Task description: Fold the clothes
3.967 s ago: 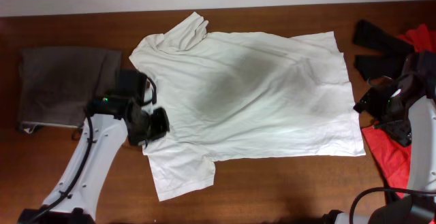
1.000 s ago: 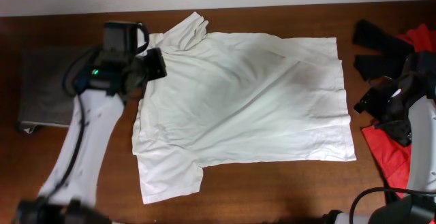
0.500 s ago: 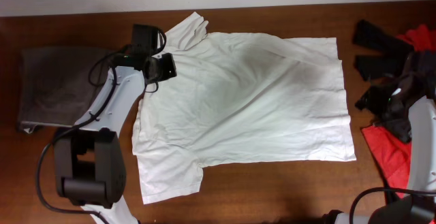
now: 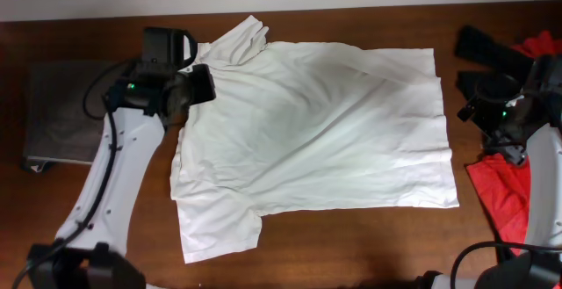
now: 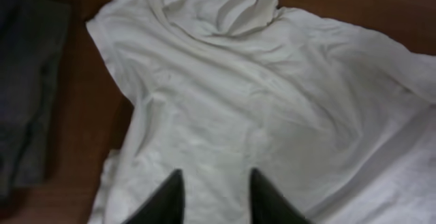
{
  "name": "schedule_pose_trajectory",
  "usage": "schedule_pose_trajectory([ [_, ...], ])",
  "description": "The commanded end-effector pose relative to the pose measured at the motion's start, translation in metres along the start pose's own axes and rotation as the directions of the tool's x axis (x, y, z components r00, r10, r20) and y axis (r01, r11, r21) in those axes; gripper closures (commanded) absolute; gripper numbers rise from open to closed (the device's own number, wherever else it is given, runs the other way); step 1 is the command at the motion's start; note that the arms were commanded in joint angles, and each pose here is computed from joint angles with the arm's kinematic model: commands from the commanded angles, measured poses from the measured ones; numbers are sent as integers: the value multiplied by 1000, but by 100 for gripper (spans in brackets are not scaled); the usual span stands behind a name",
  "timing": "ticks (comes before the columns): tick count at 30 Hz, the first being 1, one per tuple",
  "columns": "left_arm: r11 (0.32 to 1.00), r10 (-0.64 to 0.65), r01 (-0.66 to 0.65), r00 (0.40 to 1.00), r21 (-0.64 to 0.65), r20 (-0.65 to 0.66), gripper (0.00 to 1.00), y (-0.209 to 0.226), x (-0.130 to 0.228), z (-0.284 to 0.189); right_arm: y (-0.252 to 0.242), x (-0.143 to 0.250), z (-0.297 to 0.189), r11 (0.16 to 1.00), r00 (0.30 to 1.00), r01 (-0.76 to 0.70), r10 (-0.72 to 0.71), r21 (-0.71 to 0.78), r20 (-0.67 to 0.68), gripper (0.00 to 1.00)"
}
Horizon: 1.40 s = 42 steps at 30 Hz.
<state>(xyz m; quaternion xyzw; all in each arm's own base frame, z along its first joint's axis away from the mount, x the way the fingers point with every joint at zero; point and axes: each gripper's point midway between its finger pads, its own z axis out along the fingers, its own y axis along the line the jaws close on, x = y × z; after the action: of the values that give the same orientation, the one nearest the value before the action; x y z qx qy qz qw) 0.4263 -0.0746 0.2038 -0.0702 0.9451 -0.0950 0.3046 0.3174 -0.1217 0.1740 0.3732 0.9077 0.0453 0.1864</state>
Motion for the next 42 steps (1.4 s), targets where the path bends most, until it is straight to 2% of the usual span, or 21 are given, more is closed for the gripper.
schedule_pose_trajectory([
  [1,1000,8,-8,1000,-9,2,46,2,0,-10,37,7,-10,955,976,211,-217,-210,-4,7],
  [2,1000,7,-7,1000,-12,-7,32,3,2,-10,40,7,-12,950,975,218,-224,-225,-2,13],
  [3,1000,6,-6,1000,-16,-20,14,4,5,-10,45,4,-14,940,970,240,-243,-242,19,15],
  [4,1000,5,-6,1000,-19,-30,1,5,8,-10,50,0,-18,926,961,274,-272,-258,45,16],
  [6,1000,5,-6,999,-23,-41,1,6,11,-10,57,-11,-26,915,953,303,-291,-265,83,21],
  [7,1000,5,-6,999,-23,-41,1,6,11,-10,62,-18,-31,912,950,312,-295,-268,101,29],
  [9,1000,5,-6,999,-23,-41,1,6,11,-10,72,-30,-37,904,944,329,-306,-273,124,64],
  [13,1000,5,-6,999,-23,-41,1,6,11,-10,103,-52,-36,881,926,376,-349,-287,141,94],
  [19,1000,5,-6,999,-23,-41,1,6,11,-10,145,-83,1,874,901,433,-423,-219,94,96],
  [25,1000,5,-6,999,-23,-41,1,6,11,-10,163,-105,78,861,876,473,-482,-187,-4,96],
  [33,1000,5,-6,999,-23,-41,1,6,11,-10,154,-97,181,861,859,477,-499,-174,-113,96],
  [42,1000,5,-6,999,-23,-41,1,6,11,-10,151,-94,231,862,857,478,-500,-170,-123,96],
])
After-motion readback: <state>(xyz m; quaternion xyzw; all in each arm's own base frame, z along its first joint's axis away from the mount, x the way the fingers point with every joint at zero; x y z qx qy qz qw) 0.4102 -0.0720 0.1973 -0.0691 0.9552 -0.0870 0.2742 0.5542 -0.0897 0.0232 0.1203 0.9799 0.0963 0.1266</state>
